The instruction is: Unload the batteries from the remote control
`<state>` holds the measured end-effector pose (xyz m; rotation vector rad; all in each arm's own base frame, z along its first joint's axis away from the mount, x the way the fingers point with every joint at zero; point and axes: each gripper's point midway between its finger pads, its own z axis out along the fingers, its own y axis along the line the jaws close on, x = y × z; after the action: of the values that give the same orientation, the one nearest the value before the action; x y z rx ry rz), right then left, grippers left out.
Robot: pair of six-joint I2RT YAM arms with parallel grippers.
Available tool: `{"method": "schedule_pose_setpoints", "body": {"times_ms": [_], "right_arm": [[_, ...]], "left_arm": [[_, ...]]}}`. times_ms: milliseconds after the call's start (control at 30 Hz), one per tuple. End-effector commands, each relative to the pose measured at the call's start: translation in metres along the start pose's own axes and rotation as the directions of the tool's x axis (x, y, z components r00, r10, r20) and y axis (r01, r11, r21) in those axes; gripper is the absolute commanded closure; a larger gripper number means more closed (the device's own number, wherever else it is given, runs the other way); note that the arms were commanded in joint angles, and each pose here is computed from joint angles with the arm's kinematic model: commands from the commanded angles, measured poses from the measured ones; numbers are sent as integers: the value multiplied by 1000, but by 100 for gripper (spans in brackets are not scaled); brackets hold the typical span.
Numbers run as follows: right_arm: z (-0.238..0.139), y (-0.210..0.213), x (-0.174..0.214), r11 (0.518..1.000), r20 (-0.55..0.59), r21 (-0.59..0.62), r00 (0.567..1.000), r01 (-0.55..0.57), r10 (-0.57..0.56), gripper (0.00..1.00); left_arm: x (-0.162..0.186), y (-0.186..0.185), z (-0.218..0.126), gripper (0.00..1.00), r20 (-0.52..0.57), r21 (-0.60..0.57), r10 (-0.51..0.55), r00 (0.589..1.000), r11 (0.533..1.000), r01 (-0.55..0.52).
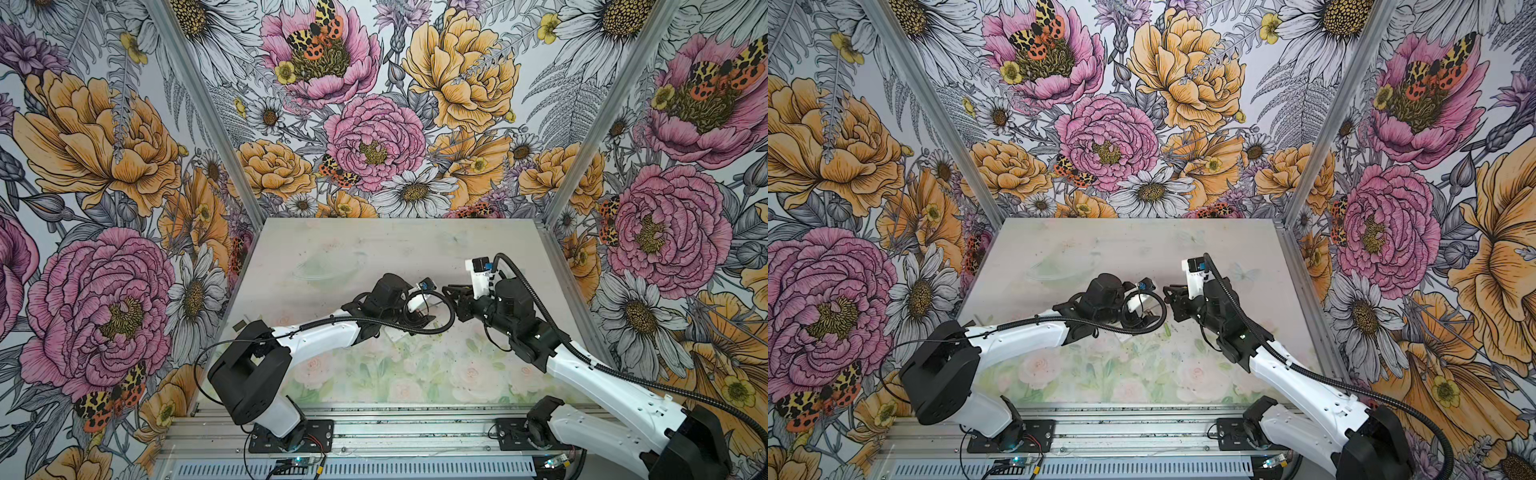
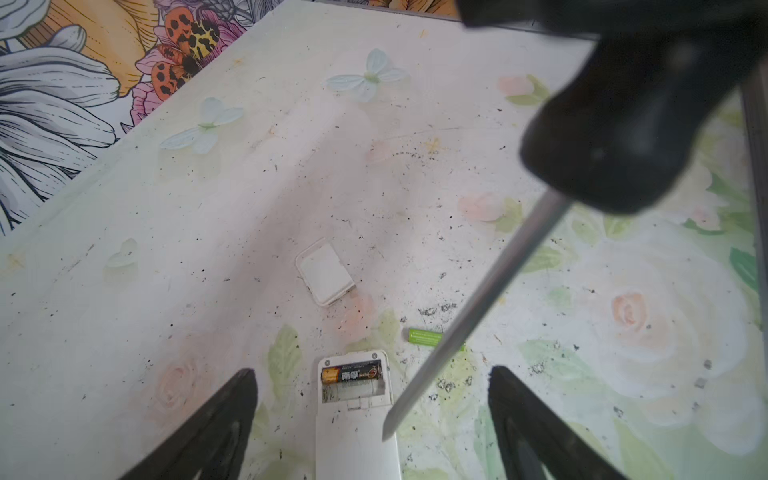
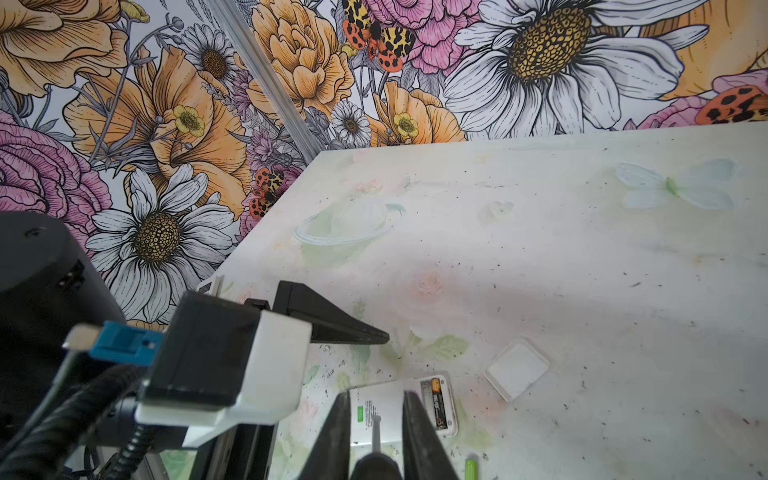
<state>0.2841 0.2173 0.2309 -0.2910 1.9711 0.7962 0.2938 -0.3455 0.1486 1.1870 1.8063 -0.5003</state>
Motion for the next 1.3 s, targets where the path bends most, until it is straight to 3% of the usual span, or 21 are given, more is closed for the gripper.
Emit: {"method": "schedule_pose_setpoints", "body": {"times_ms": [0, 67, 233, 333, 433, 533, 600, 800, 967, 1133, 1267], "right_arm": [[-6, 14, -15, 998, 49, -53, 999, -17, 20, 100], [-5, 15, -13, 998, 36, -59, 999, -21, 23, 100], [-7, 16, -14, 997, 41, -64, 998, -34, 37, 100], [-6, 22, -16, 995, 25, -87, 998, -48, 50, 100], [-7, 26, -16, 993, -12, -99, 998, -58, 57, 100], [-12, 25, -19, 995, -50, -72, 997, -65, 62, 78], [-16, 24, -21, 997, -89, -49, 995, -58, 53, 76], [-21, 24, -31, 991, -179, -38, 977, -126, 118, 52], [-31, 17, -50, 974, -252, -27, 944, -226, 213, 47], [-37, 28, -41, 973, -437, -99, 888, -209, 146, 46], [-39, 28, -30, 967, -512, -123, 849, -222, 130, 45]], "left_arm": [[-33, 0, 0, 39, 101, 14, 40, 994, 999, -42], [-31, 0, 2, 63, 96, 8, 47, 994, 999, -48], [-28, -6, 2, 82, 84, 32, 70, 994, 997, -73], [-22, -2, 2, 100, 53, 10, 73, 996, 997, -73], [-22, 2, -2, 100, 53, -11, 82, 995, 997, -82], [-22, 5, -8, 100, 52, -37, 107, 993, 994, -105], [-19, 7, -12, 100, 46, -49, 116, 992, 992, -114], [-9, 8, -15, 100, 16, -46, 145, 989, 989, -144], [1, 6, -19, 100, -13, -46, 201, 979, 978, -201], [7, 5, -23, 100, -37, -27, 253, 967, 967, -254], [11, 3, -25, 100, -52, -18, 283, 958, 959, -284]]}}
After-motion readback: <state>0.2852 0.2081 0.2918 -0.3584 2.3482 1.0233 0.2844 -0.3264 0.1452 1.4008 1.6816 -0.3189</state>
